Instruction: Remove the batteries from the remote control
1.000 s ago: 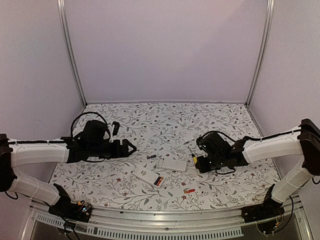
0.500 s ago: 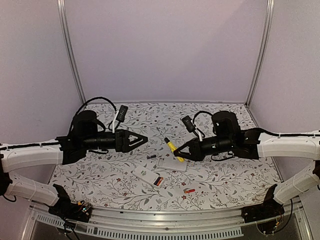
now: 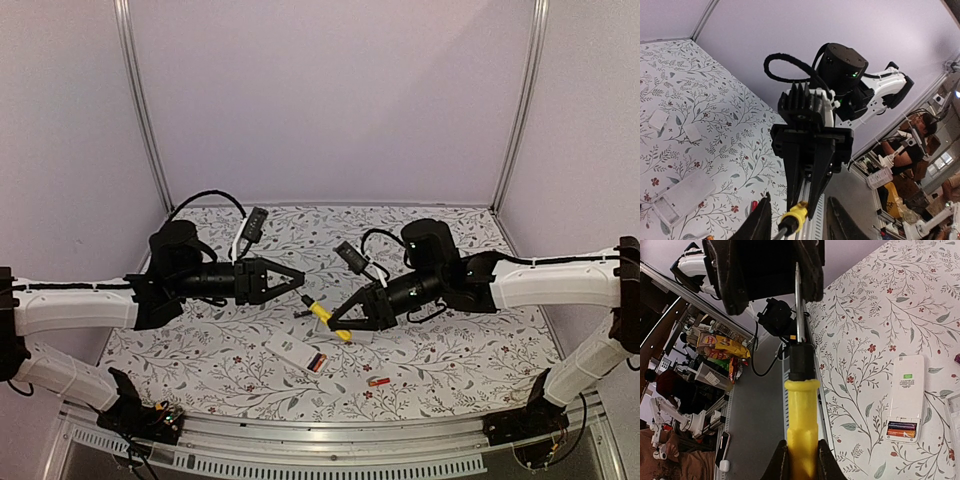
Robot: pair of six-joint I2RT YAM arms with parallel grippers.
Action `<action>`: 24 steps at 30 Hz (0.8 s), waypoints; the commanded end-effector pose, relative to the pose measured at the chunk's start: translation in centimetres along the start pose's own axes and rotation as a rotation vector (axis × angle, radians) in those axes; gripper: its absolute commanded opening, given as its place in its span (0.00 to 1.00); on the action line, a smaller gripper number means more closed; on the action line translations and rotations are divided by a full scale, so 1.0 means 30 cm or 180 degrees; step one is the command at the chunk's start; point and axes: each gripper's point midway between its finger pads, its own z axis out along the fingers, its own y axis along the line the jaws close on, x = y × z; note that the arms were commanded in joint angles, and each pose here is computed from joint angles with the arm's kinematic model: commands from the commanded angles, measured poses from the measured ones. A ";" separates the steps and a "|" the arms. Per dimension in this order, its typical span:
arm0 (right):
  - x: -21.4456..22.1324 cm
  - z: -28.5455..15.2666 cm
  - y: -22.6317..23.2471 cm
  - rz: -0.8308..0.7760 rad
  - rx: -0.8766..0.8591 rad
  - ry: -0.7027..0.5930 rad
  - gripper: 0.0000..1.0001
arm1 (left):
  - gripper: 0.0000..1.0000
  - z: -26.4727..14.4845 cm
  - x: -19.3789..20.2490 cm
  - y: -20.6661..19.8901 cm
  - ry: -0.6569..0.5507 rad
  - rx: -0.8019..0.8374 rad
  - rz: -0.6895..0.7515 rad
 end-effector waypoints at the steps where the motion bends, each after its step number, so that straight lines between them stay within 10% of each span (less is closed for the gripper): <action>1: -0.020 0.009 0.031 -0.0043 -0.0111 0.0012 0.00 | 0.33 0.013 -0.007 -0.034 -0.0010 0.0160 0.0043; 24: -0.053 -0.019 0.052 -0.0155 -0.0052 -0.0151 0.00 | 0.07 -0.003 0.036 0.012 0.0036 -0.0020 -0.0124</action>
